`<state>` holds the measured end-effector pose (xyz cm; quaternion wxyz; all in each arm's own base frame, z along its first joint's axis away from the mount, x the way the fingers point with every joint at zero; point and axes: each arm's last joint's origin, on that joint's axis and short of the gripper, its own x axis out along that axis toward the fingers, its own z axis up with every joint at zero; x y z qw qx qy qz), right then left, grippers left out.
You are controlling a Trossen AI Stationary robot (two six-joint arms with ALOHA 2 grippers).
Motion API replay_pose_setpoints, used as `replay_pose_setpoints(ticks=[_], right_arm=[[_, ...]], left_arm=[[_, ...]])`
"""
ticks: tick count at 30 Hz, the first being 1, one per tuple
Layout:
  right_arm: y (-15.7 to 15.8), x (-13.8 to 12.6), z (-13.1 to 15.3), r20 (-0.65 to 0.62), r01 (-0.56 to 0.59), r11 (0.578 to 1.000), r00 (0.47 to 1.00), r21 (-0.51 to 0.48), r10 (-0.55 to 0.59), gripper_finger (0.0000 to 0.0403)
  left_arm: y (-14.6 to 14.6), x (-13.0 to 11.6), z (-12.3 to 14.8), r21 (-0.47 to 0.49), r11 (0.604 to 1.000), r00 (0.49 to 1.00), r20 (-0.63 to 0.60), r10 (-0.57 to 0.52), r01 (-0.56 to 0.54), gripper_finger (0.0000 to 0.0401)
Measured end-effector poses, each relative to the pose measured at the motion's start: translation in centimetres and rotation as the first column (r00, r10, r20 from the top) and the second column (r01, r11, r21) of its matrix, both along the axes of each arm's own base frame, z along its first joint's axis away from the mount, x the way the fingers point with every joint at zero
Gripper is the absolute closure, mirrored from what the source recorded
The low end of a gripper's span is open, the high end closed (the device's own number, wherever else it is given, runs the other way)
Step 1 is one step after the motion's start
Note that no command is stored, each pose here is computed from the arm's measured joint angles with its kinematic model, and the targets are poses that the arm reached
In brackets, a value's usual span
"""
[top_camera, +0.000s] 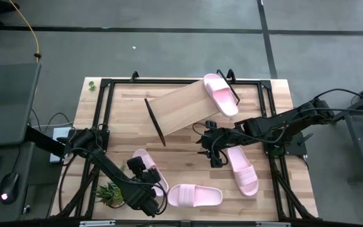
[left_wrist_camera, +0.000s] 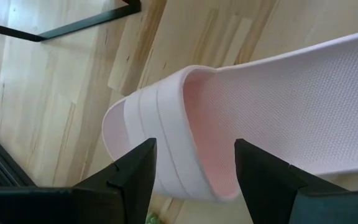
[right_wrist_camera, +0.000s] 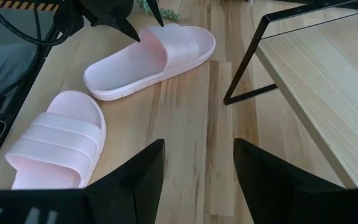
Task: Pick and place slides into the shelf
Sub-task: Put the pink slide on the shelf
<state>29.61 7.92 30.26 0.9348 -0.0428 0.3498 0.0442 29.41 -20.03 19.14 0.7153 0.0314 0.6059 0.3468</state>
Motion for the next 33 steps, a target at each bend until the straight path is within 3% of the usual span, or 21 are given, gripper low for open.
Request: replay_pose_setpoints(ticks=[13, 19, 33], right_arm=[[0.0, 0.0, 0.0, 0.000, 0.000, 1.000, 1.000, 0.000, 0.000, 0.0220], [0.0, 0.0, 0.0, 0.000, 0.000, 1.000, 1.000, 0.000, 0.000, 0.0220], [0.0, 0.0, 0.0, 0.000, -0.002, 1.000, 1.000, -0.003, 0.002, 0.0220]], left_arm=[[0.2, -0.2, -0.6, 0.026, 1.000, 1.000, 0.004, -0.008, 0.007, 0.0201], [1.6, -0.6, -2.3, 0.009, 0.999, 0.995, -0.082, 0.049, -0.049, 0.0201], [3.1, -0.4, -3.3, 0.020, 0.995, 0.990, -0.097, 0.099, -0.098, 0.0202]])
